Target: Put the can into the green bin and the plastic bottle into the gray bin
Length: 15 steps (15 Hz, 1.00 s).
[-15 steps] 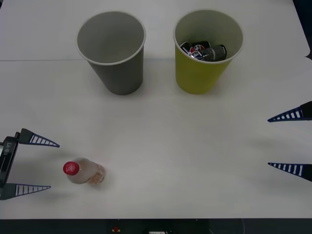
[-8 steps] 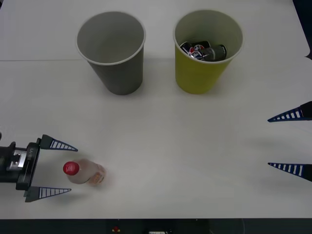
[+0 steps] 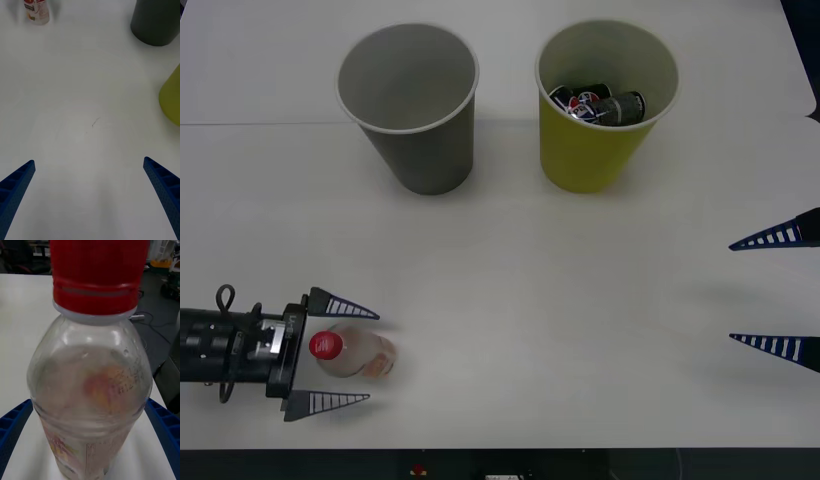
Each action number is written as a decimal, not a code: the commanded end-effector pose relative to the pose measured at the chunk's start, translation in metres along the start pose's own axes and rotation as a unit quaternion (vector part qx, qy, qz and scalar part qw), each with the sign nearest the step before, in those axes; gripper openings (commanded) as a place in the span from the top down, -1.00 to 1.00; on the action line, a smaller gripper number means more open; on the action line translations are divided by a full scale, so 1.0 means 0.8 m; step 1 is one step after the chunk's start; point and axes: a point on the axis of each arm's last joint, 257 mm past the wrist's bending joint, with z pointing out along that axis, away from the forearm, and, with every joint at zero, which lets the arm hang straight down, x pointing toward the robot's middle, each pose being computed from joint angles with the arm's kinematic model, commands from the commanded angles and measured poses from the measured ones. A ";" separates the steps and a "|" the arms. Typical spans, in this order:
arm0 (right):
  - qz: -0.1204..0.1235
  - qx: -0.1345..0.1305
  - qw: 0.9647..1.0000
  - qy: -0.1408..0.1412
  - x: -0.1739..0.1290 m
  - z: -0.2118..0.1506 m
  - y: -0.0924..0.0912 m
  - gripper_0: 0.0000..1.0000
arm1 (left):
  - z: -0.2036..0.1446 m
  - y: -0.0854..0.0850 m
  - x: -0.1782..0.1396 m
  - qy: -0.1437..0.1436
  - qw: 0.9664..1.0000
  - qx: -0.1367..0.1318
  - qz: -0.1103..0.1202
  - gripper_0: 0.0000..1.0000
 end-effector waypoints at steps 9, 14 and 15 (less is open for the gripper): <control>0.000 0.000 1.000 0.000 0.000 0.000 0.000 -1.00 | 0.010 0.000 -0.002 -0.006 1.000 0.001 0.001 1.00; 0.000 0.000 1.000 0.000 0.000 0.000 0.000 -1.00 | 0.015 0.002 -0.011 -0.012 1.000 0.005 0.001 1.00; 0.000 0.000 1.000 0.000 0.000 0.000 0.000 -1.00 | 0.017 0.003 -0.016 -0.014 1.000 0.007 0.002 1.00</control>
